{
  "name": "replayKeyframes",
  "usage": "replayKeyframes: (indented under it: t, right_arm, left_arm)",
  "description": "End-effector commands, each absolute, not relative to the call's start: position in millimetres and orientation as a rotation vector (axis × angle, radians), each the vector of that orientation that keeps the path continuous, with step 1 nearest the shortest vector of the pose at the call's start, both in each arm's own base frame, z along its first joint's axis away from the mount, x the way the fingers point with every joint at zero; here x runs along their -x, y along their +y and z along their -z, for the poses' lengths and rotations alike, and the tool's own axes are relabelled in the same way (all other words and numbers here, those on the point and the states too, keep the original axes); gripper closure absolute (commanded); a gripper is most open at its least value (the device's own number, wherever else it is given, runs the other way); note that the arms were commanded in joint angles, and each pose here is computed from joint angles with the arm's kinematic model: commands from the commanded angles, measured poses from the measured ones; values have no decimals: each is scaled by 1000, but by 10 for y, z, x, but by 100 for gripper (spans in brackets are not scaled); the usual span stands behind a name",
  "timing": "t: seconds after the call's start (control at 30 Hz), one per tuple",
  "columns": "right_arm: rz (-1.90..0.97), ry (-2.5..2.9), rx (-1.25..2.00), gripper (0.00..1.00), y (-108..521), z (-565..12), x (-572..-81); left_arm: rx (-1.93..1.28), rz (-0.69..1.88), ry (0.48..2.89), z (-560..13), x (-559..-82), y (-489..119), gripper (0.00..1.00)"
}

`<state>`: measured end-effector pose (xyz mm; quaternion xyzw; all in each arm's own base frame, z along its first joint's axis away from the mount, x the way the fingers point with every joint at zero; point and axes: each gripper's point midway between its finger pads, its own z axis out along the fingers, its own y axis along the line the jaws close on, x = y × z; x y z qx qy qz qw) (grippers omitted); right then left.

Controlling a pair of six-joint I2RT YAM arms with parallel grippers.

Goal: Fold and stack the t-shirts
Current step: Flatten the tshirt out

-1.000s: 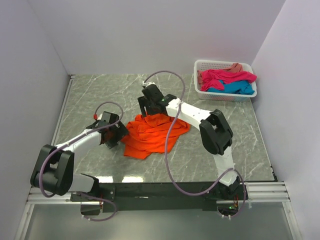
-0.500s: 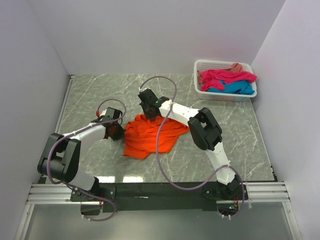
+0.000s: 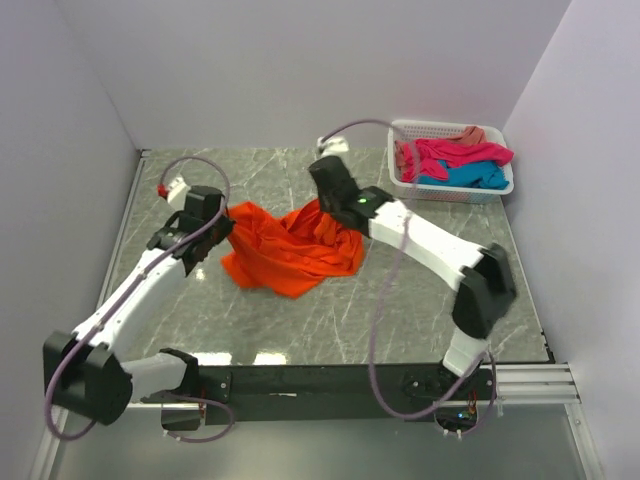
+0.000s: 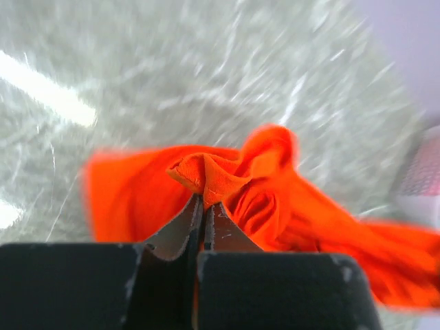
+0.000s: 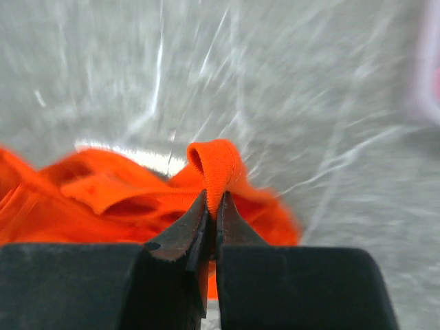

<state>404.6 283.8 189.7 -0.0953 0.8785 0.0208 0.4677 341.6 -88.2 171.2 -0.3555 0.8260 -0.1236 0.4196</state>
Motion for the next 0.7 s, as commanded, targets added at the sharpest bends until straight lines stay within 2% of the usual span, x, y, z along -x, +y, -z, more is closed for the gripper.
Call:
replayKeyframes:
  t: [0.0, 0.17, 0.3, 0.4, 0.53, 0.6, 0.67]
  right_arm:
    - [6, 1948, 9, 100, 2340, -2794, -3994]
    - [-91, 1730, -65, 100, 1852, -3922, -3559]
    - [-297, 1521, -18, 100, 1543, -4848, -2971]
    - [-468, 1401, 57, 100, 1410, -5316, -2475]
    - [-657, 1265, 143, 100, 1268, -5637, -1874]
    - [-702, 1216, 146, 100, 1156, -5667, -1668]
    - [-699, 1241, 121, 100, 1138, -5518, -1696]
  left_arm:
    - [898, 277, 1885, -2390, -3386, -642, 99]
    - [867, 377, 1610, -3549, -3198, -442, 99]
    - [772, 567, 1329, -4661, -2708, -330, 99]
    - [696, 643, 1186, -5189, -2281, -232, 99]
    - [664, 669, 1059, -5523, -1855, -60, 99]
    - [685, 659, 1037, -5515, -1789, 9, 99]
    - [704, 644, 1050, -5442, -1877, 7, 99]
